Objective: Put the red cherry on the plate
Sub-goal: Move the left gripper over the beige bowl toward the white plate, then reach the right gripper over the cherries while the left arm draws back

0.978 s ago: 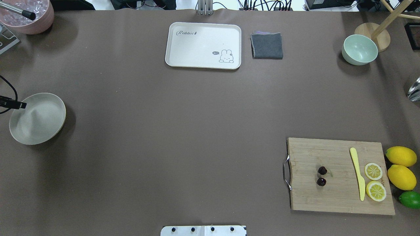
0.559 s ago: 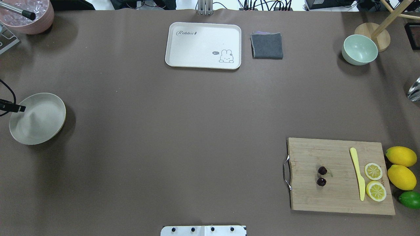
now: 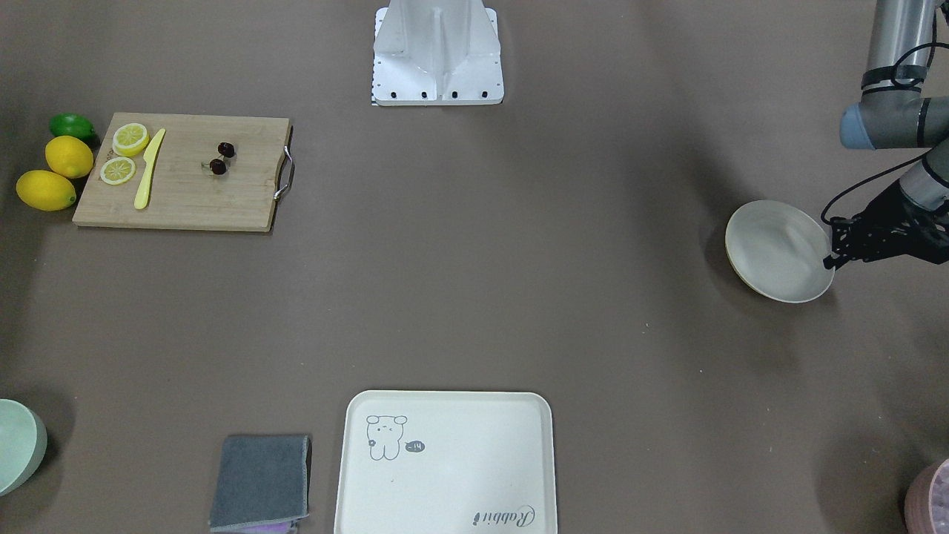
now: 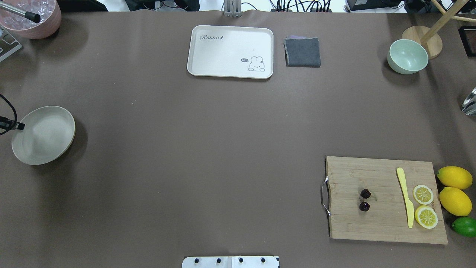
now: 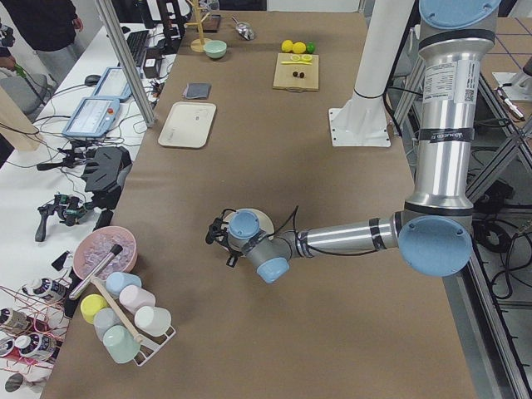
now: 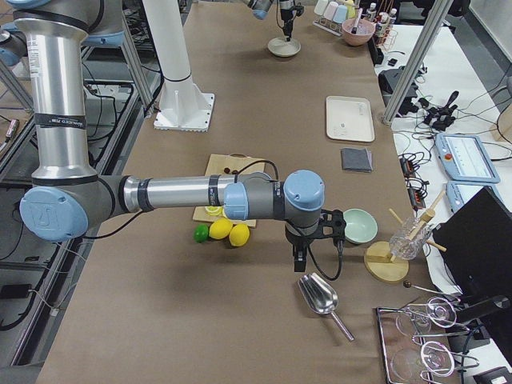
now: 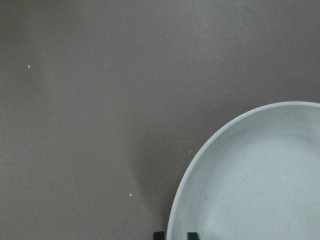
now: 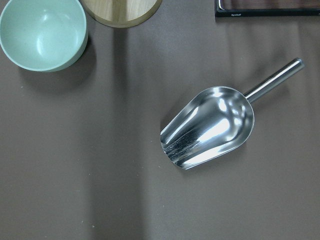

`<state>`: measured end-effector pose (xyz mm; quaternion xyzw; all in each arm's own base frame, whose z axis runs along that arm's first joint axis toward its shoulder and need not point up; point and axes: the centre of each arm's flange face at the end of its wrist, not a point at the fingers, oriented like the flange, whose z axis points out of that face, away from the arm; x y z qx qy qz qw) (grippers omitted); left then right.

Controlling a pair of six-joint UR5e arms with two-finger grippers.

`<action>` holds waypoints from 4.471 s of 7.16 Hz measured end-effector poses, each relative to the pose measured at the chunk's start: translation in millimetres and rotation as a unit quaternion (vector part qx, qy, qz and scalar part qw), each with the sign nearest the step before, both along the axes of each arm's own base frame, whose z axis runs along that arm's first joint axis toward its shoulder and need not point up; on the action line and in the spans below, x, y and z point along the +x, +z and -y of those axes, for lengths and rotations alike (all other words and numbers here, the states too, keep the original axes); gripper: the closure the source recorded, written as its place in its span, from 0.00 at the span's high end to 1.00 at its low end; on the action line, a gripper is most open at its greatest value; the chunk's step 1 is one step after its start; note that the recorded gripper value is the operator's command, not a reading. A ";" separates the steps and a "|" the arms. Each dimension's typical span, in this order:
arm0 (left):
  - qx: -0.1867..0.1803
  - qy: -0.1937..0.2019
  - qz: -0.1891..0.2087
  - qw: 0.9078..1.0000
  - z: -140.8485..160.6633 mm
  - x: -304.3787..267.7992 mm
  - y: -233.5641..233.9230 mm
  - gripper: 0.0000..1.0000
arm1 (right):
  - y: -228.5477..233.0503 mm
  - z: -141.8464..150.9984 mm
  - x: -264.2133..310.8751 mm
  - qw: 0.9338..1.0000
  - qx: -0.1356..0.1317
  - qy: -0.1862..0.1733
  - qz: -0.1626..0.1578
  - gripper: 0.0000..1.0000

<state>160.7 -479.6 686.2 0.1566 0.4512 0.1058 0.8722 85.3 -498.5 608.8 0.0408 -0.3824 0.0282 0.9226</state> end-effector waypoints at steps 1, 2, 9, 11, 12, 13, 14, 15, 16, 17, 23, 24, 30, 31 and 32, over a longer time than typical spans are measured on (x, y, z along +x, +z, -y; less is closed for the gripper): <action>-0.011 0.007 -0.009 1.000 -2.2 -3.6 1.1 0.00 | -0.3 -1.0 0.4 1.000 0.000 0.000 0.000 1.00; -0.023 0.004 -0.018 1.000 1.6 -13.8 -0.6 0.00 | -0.7 -3.2 0.5 1.000 0.001 0.001 0.000 1.00; -0.134 -0.047 -0.126 0.982 108.3 50.8 -180.1 0.00 | 3.4 -11.0 -0.9 1.000 0.000 -0.001 0.006 1.00; -0.163 -0.067 -0.154 0.972 85.6 158.7 -272.0 0.00 | 4.9 -12.4 -1.1 1.000 -0.001 -0.001 0.006 1.00; -0.177 -0.072 -0.165 0.968 65.9 201.4 -313.2 0.00 | 2.1 -12.3 -1.4 1.000 0.001 -0.001 0.006 1.00; -0.183 -0.078 -0.166 0.966 44.3 240.4 -349.8 0.00 | -8.9 -11.1 -3.9 1.000 0.005 0.003 0.010 1.00; -0.181 -0.084 -0.158 0.967 15.1 279.8 -380.8 0.00 | -31.9 -8.4 -16.3 1.000 0.003 0.013 0.022 1.00; -0.177 -0.091 -0.153 0.968 -12.5 310.9 -403.2 0.00 | -62.1 -5.8 -41.8 0.999 -0.002 0.019 0.034 1.00; -0.174 -0.096 -0.150 0.969 -32.3 331.6 -415.3 0.00 | -92.5 -6.1 -74.4 0.999 -0.007 0.016 0.043 1.00; -0.171 -0.100 -0.147 0.969 -43.3 343.2 -419.3 0.00 | -117.6 -9.9 -101.7 0.999 -0.008 0.009 0.051 1.00; -0.150 -0.124 -0.129 0.972 -74.6 378.6 -413.2 0.00 | -183.8 -42.1 -221.5 0.997 -0.036 -0.004 0.063 1.00; -0.149 -0.124 -0.129 0.972 -75.3 379.3 -412.5 0.00 | -190.6 -48.2 -248.5 0.997 -0.043 0.009 0.067 1.00; -0.150 -0.125 -0.117 0.974 -76.2 381.3 -399.5 0.98 | -190.0 -93.3 -354.5 0.994 -0.101 0.021 0.041 1.00; -0.149 -0.125 -0.121 0.973 -75.7 380.8 -404.4 0.98 | -189.4 -98.1 -361.1 0.994 -0.105 0.021 0.038 1.00; -0.147 -0.128 -0.126 0.973 -70.7 376.1 -409.1 0.98 | -187.3 -104.0 -366.6 0.993 -0.108 0.017 0.037 1.00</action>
